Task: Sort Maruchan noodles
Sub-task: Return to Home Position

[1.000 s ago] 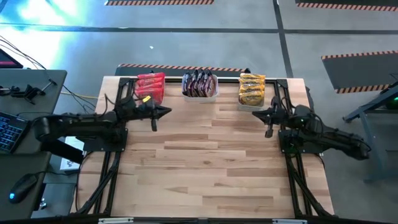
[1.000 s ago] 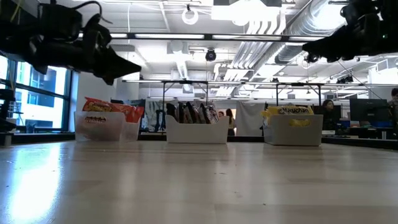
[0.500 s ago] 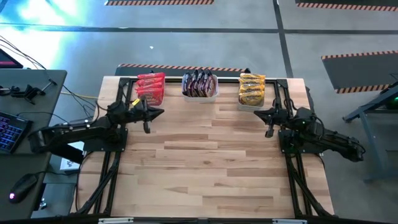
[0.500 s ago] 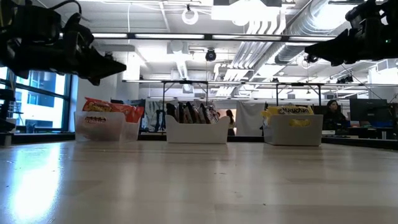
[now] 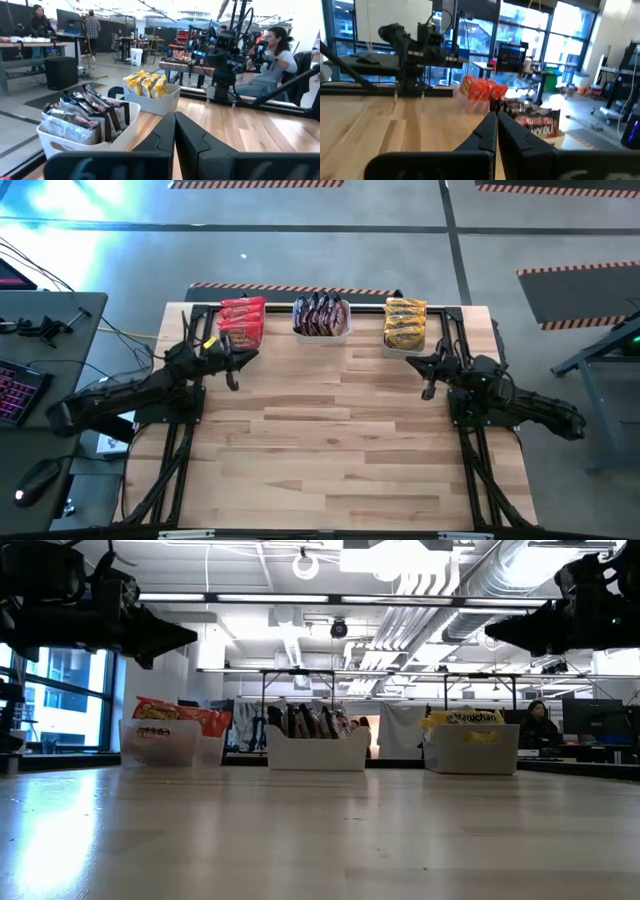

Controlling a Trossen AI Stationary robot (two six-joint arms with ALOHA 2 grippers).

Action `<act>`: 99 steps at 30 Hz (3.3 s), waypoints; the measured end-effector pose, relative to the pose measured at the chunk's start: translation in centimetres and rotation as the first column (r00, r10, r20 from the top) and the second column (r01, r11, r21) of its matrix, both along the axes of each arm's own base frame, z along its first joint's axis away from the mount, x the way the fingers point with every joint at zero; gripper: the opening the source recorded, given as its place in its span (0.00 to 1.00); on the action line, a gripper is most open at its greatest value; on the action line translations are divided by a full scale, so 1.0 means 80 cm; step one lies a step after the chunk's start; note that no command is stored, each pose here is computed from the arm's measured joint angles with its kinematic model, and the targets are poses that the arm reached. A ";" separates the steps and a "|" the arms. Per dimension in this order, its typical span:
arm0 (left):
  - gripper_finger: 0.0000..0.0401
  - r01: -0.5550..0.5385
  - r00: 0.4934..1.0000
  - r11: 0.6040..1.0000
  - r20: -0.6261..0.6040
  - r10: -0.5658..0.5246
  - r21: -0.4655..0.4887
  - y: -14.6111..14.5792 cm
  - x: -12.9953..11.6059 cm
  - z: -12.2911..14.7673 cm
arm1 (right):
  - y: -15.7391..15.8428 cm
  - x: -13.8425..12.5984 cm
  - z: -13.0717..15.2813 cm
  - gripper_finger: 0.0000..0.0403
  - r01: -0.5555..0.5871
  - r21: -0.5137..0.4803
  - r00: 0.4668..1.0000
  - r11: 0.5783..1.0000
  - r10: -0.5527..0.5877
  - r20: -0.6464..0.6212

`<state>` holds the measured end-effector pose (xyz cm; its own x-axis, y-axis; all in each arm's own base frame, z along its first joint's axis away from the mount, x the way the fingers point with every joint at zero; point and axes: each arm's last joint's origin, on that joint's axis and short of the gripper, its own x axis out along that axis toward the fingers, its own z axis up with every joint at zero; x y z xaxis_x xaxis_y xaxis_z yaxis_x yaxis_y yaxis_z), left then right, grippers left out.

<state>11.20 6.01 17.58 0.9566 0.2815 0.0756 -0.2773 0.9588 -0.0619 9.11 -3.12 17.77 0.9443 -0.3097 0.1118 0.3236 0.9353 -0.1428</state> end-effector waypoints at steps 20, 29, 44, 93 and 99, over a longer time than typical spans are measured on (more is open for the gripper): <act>0.00 -0.094 0.994 0.995 0.051 0.093 0.016 -0.011 -0.039 0.004 | -0.002 -0.007 0.018 0.00 0.019 -0.043 0.999 0.999 -0.021 -0.025; 0.00 -0.138 0.990 0.990 0.038 0.139 -0.017 -0.008 -0.040 0.002 | -0.012 -0.005 0.002 0.00 0.126 -0.047 0.992 0.991 -0.125 0.013; 0.00 -0.172 0.984 0.984 -0.060 0.169 -0.048 -0.004 -0.037 -0.010 | -0.025 -0.010 -0.011 0.00 0.279 0.224 0.959 0.934 -0.284 -0.009; 0.00 -0.175 0.984 0.981 -0.052 0.171 -0.083 -0.004 -0.037 -0.010 | -0.024 -0.009 -0.012 0.00 0.272 0.231 0.961 0.934 -0.278 -0.011; 0.00 -0.175 0.984 0.981 -0.052 0.171 -0.083 -0.004 -0.037 -0.010 | -0.024 -0.009 -0.012 0.00 0.272 0.231 0.961 0.934 -0.278 -0.011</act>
<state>8.25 5.70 16.77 0.8948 0.4464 0.0024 -0.4425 0.8877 -0.1272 8.37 -5.08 16.85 0.8167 -0.5764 0.0271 0.5734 0.8159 0.0737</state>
